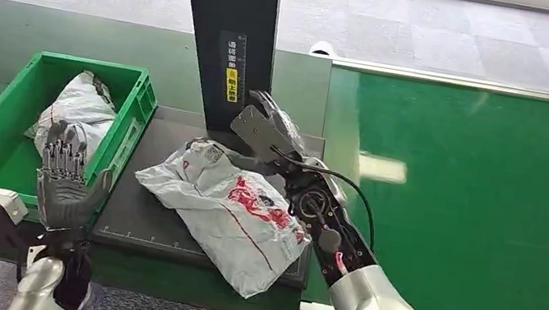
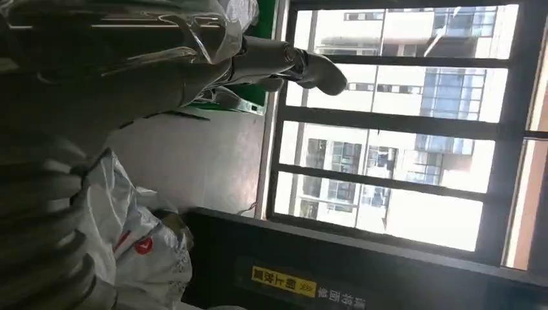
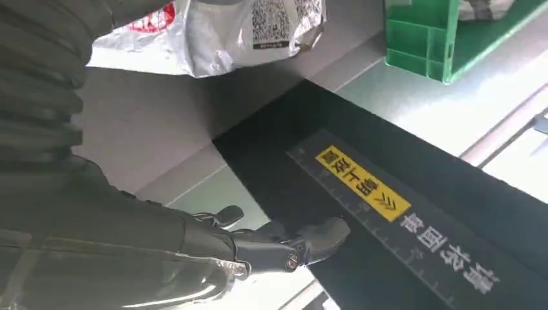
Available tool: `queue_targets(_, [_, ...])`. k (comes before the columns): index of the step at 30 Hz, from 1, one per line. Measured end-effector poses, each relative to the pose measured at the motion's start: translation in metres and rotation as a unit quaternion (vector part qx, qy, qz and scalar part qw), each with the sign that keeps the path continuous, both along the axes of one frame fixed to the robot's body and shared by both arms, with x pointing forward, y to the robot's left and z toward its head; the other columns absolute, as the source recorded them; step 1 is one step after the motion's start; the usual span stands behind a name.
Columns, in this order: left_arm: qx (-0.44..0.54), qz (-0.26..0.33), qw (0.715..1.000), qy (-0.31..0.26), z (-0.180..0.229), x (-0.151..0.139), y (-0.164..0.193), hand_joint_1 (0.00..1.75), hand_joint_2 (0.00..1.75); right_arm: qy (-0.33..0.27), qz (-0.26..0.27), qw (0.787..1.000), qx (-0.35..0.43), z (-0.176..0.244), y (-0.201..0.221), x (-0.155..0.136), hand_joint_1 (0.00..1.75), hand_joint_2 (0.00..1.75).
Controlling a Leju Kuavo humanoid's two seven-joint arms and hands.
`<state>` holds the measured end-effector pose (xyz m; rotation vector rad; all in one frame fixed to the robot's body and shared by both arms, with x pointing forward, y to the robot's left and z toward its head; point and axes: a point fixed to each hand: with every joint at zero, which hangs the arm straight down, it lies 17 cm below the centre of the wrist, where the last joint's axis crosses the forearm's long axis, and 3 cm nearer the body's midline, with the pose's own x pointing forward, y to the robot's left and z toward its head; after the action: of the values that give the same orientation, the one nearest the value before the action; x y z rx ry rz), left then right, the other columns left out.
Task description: Moved the parcel from conveyor to table for the left to box.
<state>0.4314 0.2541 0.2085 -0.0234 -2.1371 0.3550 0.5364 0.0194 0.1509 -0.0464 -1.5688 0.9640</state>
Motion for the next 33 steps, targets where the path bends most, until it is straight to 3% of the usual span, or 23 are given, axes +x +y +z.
queue_targets(7, [0.014,-0.007,1.000,0.000,0.002,0.001,-0.008,0.00,1.75,-0.025,-0.049,0.998,0.037,0.010,-0.022,0.013,0.00,1.75])
queue_targets(11, [0.146,-0.040,0.988,-0.009,0.011,0.002,-0.057,0.00,1.75,-0.127,-0.071,0.968,0.202,0.071,-0.050,0.001,0.00,1.75])
queue_targets(13, [0.264,-0.084,0.961,0.008,0.005,0.010,-0.110,0.00,1.75,-0.161,-0.098,0.950,0.248,0.094,-0.081,-0.009,0.00,1.75])
queue_targets(16, [0.425,-0.132,0.895,0.042,-0.028,0.022,-0.179,0.00,1.75,-0.197,-0.146,0.922,0.298,0.110,-0.131,-0.031,0.00,1.75])
queue_targets(19, [0.496,-0.170,0.851,0.039,-0.060,0.021,-0.228,0.00,1.75,-0.215,-0.179,0.902,0.329,0.106,-0.173,-0.055,0.00,1.75])
queue_targets(24, [0.526,-0.211,0.823,0.044,-0.089,0.015,-0.258,0.00,1.75,-0.236,-0.212,0.887,0.337,0.104,-0.212,-0.077,0.00,1.75])
queue_targets(33, [0.559,-0.274,0.781,0.049,-0.114,0.004,-0.289,0.00,1.75,-0.238,-0.249,0.880,0.328,0.087,-0.245,-0.097,0.00,1.75])
